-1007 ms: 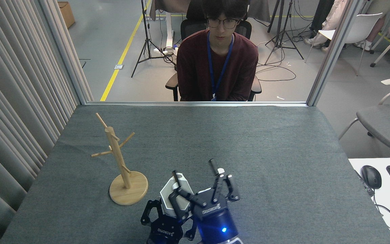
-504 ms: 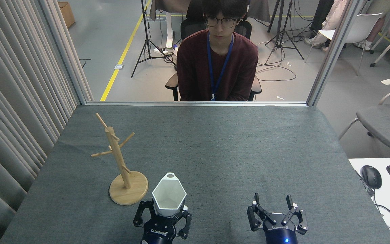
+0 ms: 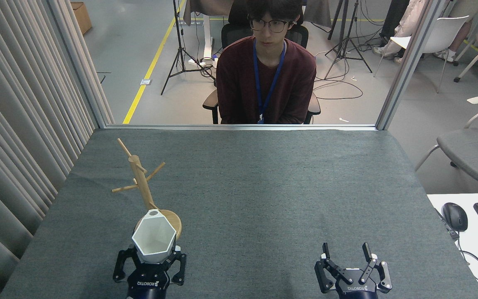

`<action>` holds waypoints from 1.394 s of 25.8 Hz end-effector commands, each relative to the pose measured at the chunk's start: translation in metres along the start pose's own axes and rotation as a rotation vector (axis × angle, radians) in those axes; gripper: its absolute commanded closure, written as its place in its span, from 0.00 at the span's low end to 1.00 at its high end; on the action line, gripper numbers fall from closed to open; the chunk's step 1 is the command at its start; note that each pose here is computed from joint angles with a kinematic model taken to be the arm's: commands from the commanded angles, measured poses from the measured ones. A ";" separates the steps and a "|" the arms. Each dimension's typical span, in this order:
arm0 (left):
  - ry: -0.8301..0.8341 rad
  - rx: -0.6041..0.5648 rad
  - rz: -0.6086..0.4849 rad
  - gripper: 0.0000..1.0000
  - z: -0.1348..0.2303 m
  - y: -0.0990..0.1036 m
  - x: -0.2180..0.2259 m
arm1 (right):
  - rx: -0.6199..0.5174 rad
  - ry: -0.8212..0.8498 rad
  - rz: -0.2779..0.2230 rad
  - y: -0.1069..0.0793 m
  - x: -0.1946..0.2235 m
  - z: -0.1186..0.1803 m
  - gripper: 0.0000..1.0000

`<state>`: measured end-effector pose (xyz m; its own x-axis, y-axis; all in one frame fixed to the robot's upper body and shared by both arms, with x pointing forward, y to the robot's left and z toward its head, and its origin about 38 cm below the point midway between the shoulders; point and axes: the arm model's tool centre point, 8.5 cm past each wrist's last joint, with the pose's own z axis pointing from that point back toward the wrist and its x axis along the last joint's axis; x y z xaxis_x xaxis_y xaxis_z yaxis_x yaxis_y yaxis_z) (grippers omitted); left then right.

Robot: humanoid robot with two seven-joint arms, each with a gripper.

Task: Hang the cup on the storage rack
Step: 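Withdraw the right gripper and carry the cup with the left gripper, then move the cup with the left gripper onto a peg of the wooden stand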

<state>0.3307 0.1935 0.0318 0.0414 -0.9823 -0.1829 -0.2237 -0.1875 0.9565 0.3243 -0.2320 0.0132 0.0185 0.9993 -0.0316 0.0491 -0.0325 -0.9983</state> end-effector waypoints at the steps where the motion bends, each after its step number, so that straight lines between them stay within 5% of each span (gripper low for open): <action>1: 0.066 0.000 -0.026 0.57 -0.002 -0.003 -0.026 | -0.009 -0.006 0.001 -0.001 0.000 -0.001 0.02; 15: 0.391 -0.054 -0.103 0.60 -0.053 -0.022 -0.108 | -0.011 -0.006 0.001 -0.001 0.000 -0.002 0.02; 36: 0.327 0.033 -0.250 0.64 -0.067 0.002 -0.080 | -0.029 0.000 -0.004 -0.008 0.001 -0.009 0.02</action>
<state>0.3920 0.2791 0.0648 0.4138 -0.8630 -0.2898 -0.2017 -0.3974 0.8952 0.3319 -0.2308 0.0207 0.0188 0.9994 -0.0294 0.0811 -0.0308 -0.9962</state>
